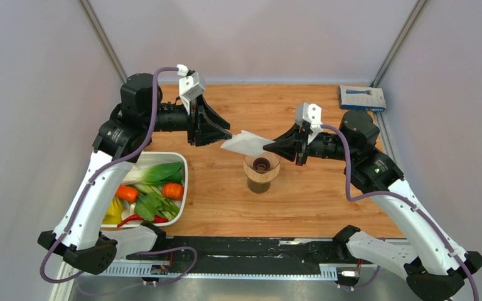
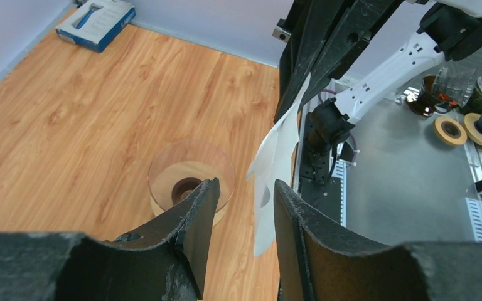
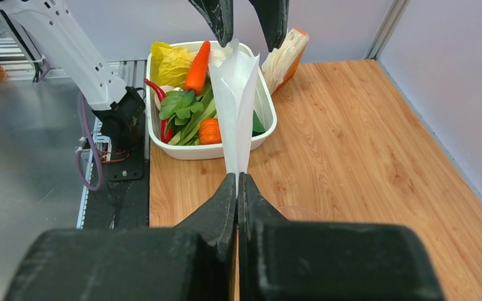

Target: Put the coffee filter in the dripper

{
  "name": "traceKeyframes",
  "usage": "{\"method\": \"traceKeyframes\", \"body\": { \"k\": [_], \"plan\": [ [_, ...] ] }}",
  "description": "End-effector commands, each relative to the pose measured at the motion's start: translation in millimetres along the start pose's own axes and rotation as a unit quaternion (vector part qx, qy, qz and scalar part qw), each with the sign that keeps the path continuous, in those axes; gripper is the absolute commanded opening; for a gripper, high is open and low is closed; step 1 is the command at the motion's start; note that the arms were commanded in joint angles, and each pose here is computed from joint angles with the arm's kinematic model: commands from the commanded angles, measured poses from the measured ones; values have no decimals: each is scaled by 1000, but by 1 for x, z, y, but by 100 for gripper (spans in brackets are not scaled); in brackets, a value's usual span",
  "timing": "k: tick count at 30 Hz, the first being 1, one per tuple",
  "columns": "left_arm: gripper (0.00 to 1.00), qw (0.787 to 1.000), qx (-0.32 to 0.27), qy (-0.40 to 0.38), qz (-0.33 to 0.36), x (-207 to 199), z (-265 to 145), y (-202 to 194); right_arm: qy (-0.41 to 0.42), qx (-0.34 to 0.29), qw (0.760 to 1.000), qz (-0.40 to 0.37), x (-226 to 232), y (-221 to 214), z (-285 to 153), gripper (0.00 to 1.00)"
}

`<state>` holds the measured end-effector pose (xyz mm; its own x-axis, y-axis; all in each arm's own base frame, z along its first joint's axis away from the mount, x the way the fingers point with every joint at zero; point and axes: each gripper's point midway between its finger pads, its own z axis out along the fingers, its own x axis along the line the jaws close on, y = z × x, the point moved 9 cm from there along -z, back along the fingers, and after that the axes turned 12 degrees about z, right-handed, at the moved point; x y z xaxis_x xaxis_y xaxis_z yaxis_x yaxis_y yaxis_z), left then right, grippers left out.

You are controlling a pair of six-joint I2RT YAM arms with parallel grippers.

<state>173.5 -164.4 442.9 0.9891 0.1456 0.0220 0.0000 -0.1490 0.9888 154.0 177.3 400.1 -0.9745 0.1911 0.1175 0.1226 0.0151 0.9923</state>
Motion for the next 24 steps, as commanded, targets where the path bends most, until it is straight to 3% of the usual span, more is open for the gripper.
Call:
{"method": "traceKeyframes", "body": {
  "k": [1, 24],
  "plan": [
    [47, 999, 0, -1, 35, -1, 1, 7, 14, -17, 999, -24, 5, 16, -3, 0],
    [45, 995, 80, -3, 66, -1, 26, -14, 30, -3, 999, -16, 2, 13, 3, 0]
  ]
}}
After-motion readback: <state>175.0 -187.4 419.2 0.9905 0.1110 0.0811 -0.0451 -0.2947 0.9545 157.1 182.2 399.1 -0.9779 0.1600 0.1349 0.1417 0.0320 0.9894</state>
